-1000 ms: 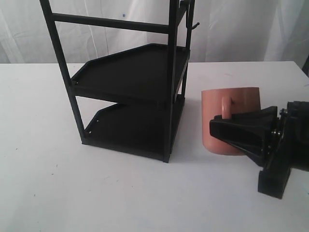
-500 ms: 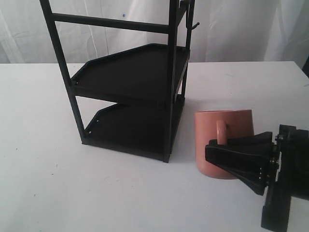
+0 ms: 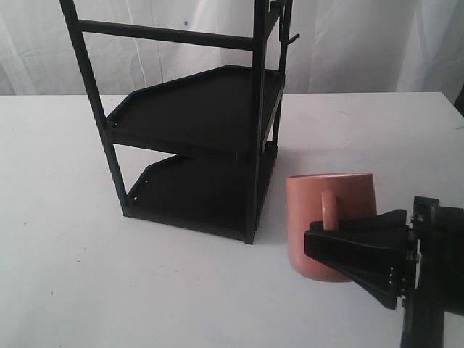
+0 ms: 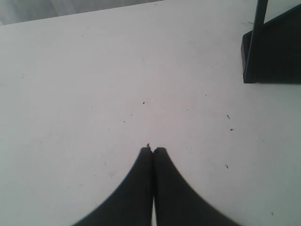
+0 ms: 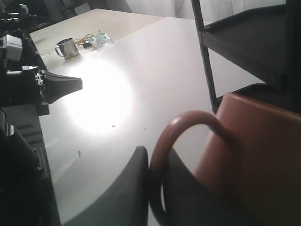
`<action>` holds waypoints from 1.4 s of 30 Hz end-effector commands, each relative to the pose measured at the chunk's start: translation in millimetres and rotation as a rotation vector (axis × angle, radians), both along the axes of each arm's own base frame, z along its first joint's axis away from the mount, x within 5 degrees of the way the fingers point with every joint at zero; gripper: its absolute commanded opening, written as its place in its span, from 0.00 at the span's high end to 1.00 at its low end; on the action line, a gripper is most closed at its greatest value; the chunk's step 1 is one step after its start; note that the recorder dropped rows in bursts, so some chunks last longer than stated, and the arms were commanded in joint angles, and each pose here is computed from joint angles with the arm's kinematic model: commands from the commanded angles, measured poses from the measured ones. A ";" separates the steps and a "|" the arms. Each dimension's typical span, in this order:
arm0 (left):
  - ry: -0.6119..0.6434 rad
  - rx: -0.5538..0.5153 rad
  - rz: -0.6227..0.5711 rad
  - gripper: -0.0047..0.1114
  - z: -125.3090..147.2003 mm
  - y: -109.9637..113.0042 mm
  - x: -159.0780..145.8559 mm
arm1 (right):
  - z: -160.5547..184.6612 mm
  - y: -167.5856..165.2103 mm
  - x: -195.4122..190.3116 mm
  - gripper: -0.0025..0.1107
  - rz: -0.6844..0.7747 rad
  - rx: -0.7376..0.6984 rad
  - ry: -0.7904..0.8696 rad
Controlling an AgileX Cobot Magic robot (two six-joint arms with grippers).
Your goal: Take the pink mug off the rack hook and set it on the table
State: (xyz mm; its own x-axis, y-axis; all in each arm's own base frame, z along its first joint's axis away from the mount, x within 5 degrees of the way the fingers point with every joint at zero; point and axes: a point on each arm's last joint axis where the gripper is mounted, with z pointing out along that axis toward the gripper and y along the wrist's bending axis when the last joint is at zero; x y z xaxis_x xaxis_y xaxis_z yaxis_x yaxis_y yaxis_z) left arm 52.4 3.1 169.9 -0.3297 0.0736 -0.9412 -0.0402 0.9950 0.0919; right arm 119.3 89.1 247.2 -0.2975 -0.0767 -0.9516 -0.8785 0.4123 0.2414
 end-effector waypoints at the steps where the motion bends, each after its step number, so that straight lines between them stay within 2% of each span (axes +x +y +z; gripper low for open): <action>1: 0.000 -0.004 0.003 0.96 -0.9 0.1 0.1 | 0.3 0.7 -10.8 0.98 0.040 0.032 -0.051; 6: 0.000 -0.004 0.003 0.96 -0.9 0.1 0.1 | -1.5 -2.3 -30.4 0.98 0.007 0.014 -0.135; 13: 0.000 -0.004 0.003 0.96 -0.9 0.1 0.1 | -9.2 0.2 -42.2 0.98 0.024 -0.011 -0.150; 22: 0.000 -0.004 0.003 0.96 -0.9 0.1 0.1 | -13.8 -1.4 -44.9 0.98 -0.001 -0.042 -0.163; 32: 0.000 -0.004 0.003 0.96 -0.9 0.1 0.1 | -15.3 -1.9 -44.6 0.98 -0.026 -0.004 -0.150; 37: 0.000 -0.004 0.003 0.96 -0.9 0.1 0.1 | -7.7 -0.9 -44.5 0.98 -0.005 0.005 -0.279; 42: 0.000 -0.004 0.003 0.96 -0.9 0.1 0.1 | -2.2 -0.9 -42.4 0.98 -0.010 0.002 -0.305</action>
